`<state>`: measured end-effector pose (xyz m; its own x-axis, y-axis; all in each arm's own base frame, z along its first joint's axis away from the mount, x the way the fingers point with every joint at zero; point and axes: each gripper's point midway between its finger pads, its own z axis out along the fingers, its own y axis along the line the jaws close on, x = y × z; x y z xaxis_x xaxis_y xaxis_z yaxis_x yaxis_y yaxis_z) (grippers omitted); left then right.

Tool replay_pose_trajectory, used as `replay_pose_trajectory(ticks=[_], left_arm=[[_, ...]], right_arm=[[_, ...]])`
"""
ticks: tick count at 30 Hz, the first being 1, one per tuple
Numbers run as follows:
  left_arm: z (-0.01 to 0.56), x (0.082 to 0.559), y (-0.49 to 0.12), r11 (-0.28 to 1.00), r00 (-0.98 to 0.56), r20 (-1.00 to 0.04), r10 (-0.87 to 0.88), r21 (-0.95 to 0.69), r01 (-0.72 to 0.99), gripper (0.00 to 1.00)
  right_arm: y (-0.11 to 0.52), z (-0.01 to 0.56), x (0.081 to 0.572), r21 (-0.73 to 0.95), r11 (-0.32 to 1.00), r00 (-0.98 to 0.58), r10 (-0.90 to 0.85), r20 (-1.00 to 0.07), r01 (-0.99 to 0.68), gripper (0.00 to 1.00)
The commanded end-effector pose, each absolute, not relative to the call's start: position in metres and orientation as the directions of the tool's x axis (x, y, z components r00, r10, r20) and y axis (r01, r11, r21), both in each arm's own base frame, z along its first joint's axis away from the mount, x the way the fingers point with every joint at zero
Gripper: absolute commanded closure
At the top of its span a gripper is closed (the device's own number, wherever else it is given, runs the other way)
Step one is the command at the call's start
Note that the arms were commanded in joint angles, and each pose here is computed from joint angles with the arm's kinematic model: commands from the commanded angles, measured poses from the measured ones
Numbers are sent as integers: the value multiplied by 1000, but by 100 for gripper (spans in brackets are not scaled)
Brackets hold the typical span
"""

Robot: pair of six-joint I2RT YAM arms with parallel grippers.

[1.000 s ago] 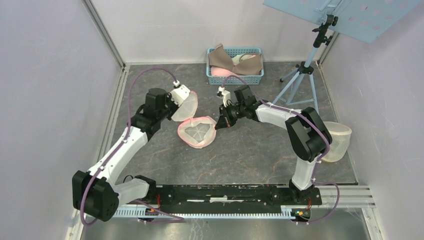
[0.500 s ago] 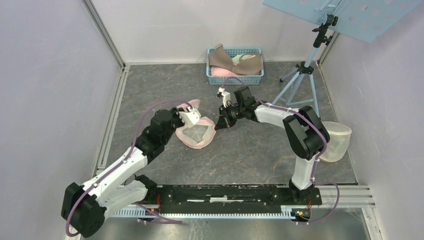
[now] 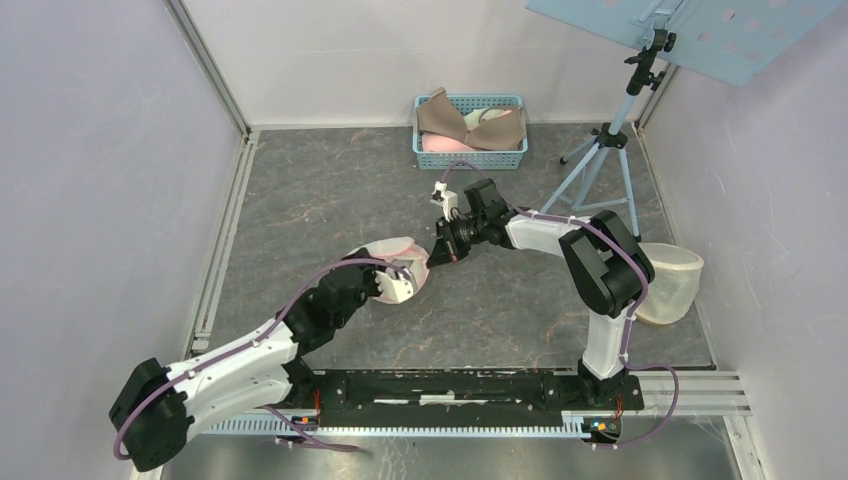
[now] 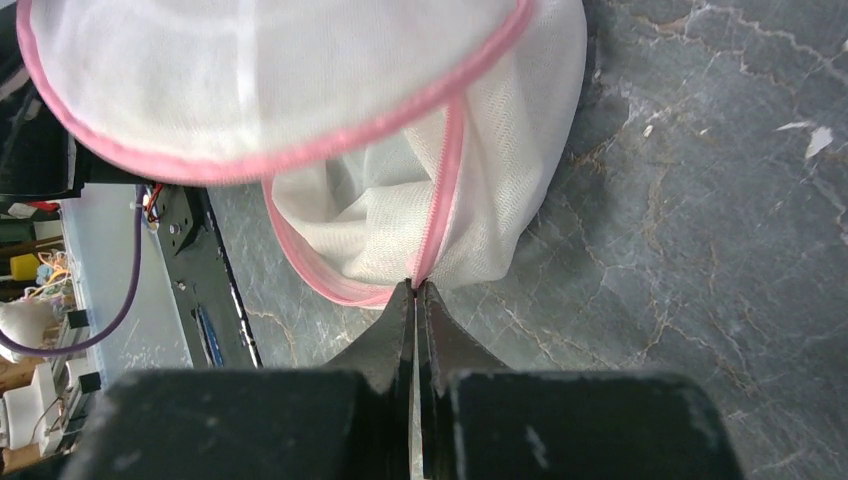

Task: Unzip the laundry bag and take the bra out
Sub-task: Close the laundry bag at the center of the board.

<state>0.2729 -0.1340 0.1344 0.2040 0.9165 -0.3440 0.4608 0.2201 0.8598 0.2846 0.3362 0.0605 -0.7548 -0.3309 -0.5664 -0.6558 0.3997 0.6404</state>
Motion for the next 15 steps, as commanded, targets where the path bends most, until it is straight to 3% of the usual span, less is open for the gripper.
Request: replay_pose_trajectory(ticks=[1, 6, 10, 12, 15], left_arm=[[155, 255, -153, 256, 273, -435, 858, 823, 507, 67], [135, 201, -171, 190, 269, -574, 774, 614, 766, 46], [129, 194, -166, 272, 120, -611, 782, 508, 817, 34], [131, 190, -165, 327, 36, -636, 771, 444, 834, 31], [138, 180, -174, 395, -55, -708, 704, 326, 859, 26]], right_arm=[[339, 59, 281, 641, 377, -744, -336, -578, -668, 100], [339, 57, 279, 640, 377, -743, -340, -577, -670, 100], [338, 60, 279, 623, 367, -723, -349, -596, -691, 99], [335, 59, 277, 612, 370, -715, -360, -599, -699, 94], [331, 56, 274, 602, 370, -706, -381, -597, -708, 77]])
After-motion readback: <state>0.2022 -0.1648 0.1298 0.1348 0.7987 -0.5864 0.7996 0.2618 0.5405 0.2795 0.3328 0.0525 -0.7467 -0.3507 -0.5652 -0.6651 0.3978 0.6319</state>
